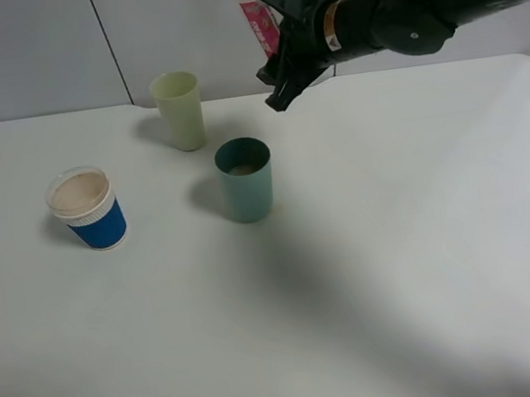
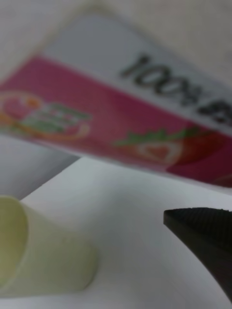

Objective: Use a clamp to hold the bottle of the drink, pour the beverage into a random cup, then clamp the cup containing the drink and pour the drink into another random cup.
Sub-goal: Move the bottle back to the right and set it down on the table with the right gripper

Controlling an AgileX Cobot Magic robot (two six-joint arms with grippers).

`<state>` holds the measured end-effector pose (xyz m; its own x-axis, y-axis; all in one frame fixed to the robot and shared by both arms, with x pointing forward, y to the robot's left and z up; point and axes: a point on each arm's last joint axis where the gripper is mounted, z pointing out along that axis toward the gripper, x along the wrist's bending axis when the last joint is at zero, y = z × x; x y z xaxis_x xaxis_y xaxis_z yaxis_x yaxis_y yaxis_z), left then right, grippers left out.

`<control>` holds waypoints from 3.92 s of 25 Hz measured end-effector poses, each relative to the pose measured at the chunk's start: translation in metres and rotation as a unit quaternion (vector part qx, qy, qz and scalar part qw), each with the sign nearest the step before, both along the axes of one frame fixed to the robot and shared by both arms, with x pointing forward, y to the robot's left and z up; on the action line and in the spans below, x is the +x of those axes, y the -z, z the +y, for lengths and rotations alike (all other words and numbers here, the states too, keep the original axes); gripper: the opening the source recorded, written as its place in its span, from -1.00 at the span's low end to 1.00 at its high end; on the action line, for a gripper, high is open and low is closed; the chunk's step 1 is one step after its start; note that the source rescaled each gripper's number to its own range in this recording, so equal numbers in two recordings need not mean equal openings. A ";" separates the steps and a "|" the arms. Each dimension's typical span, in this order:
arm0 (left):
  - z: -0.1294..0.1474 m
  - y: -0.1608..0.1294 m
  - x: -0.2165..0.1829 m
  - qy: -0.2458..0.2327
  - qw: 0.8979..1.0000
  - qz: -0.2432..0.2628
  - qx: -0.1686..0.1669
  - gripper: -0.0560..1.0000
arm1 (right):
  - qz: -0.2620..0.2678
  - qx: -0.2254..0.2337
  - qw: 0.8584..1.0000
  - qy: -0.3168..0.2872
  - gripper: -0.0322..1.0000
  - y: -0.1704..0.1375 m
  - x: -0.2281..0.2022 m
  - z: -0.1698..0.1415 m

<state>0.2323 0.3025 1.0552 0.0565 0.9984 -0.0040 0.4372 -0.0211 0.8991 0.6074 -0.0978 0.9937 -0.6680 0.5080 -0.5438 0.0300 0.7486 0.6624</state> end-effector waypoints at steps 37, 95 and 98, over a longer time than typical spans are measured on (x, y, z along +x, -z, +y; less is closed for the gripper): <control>0.000 0.000 0.000 0.000 1.000 0.000 0.000 0.19 | -0.065 0.136 0.985 0.082 -0.93 0.100 -0.052 -0.120; 0.000 0.000 0.000 0.000 1.000 0.000 0.000 0.19 | -0.080 0.193 0.957 0.203 -0.94 0.175 -0.030 -0.144; 0.000 0.000 0.000 0.000 1.000 0.000 0.000 0.19 | -0.079 0.197 0.955 0.206 -0.94 0.175 -0.030 -0.144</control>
